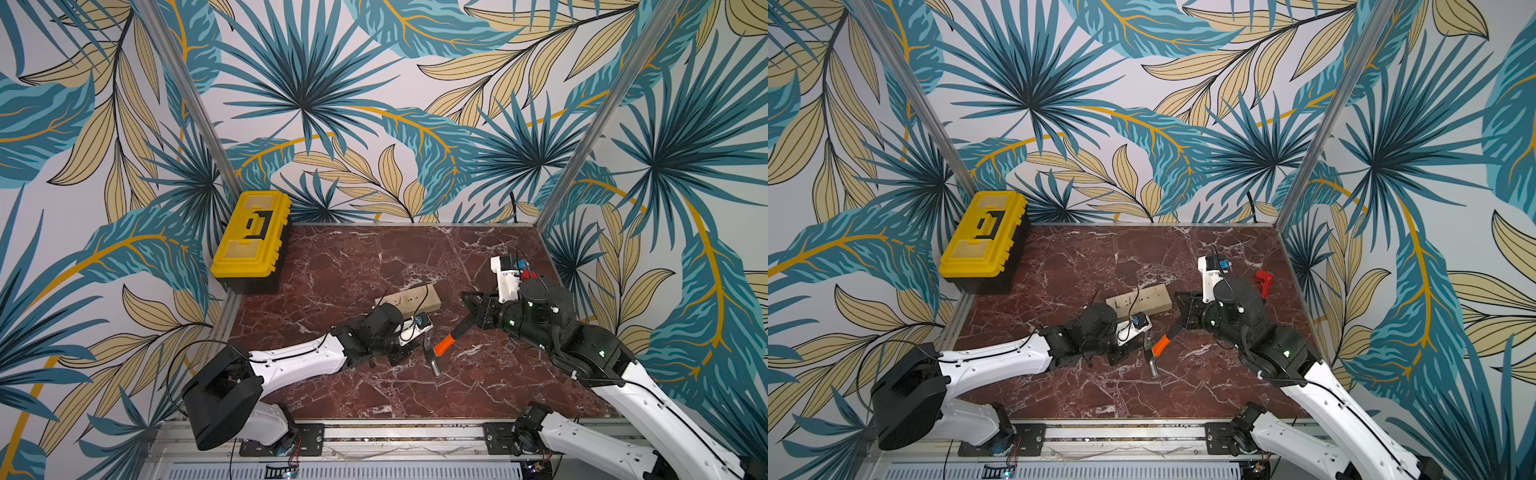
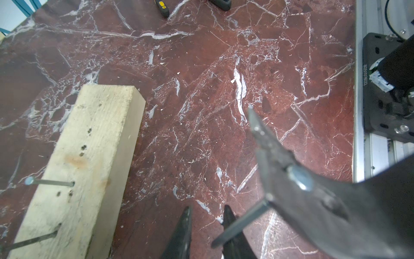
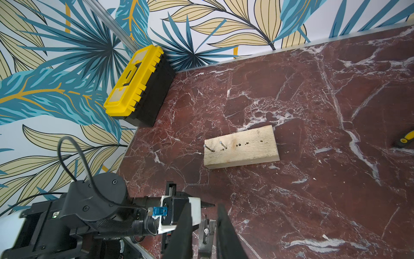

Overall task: Use a claw hammer to pull out a nail
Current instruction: Pick up the nail with the hammer.

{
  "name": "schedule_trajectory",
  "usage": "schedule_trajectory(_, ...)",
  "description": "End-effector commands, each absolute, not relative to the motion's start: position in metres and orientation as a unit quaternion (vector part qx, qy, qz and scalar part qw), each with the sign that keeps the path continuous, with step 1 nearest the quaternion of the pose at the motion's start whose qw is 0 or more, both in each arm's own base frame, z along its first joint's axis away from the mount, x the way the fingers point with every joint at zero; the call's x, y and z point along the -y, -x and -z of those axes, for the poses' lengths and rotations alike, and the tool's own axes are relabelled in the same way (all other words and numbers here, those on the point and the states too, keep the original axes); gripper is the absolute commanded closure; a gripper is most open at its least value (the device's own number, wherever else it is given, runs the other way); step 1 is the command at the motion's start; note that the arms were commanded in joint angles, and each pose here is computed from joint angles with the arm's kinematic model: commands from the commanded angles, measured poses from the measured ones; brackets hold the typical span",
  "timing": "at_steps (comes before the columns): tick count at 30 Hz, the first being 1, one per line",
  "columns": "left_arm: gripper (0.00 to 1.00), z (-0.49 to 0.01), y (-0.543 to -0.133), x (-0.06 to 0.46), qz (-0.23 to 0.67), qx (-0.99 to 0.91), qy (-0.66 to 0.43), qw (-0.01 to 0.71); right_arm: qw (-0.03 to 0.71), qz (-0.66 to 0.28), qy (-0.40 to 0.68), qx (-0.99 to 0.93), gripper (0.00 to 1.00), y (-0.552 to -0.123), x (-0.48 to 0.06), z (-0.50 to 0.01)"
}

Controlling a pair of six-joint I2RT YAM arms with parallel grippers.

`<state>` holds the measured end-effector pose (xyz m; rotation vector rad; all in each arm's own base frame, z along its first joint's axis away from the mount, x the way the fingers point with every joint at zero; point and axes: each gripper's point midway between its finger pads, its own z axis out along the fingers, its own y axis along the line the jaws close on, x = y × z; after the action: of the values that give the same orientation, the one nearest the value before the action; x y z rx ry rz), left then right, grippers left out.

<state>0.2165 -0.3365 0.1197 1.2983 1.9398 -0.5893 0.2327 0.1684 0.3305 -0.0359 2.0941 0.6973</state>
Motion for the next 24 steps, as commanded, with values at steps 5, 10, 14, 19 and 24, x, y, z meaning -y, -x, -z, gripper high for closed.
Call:
schedule_trajectory(5,1.00,-0.151,-0.221,0.342,0.235,-0.727,-0.505,0.401,0.466,-0.329,-0.002,-0.821,1.00,-0.231,-0.170,-0.360)
schedule_trajectory(10,1.00,-0.157,-0.220,0.338,0.231,-0.722,-0.506,0.411,0.453,-0.336,0.002,-0.825,1.00,-0.232,-0.174,-0.357)
schedule_trajectory(14,1.00,-0.159,-0.223,0.337,0.228,-0.725,-0.501,0.415,0.439,-0.335,0.005,-0.834,1.00,-0.233,-0.177,-0.351)
schedule_trajectory(19,1.00,-0.152,-0.233,0.332,0.224,-0.756,-0.464,0.404,0.441,-0.319,-0.005,-0.839,1.00,-0.232,-0.166,-0.346)
schedule_trajectory(24,1.00,-0.144,-0.240,0.321,0.236,-0.798,-0.401,0.383,0.463,-0.275,-0.017,-0.842,1.00,-0.232,-0.146,-0.344)
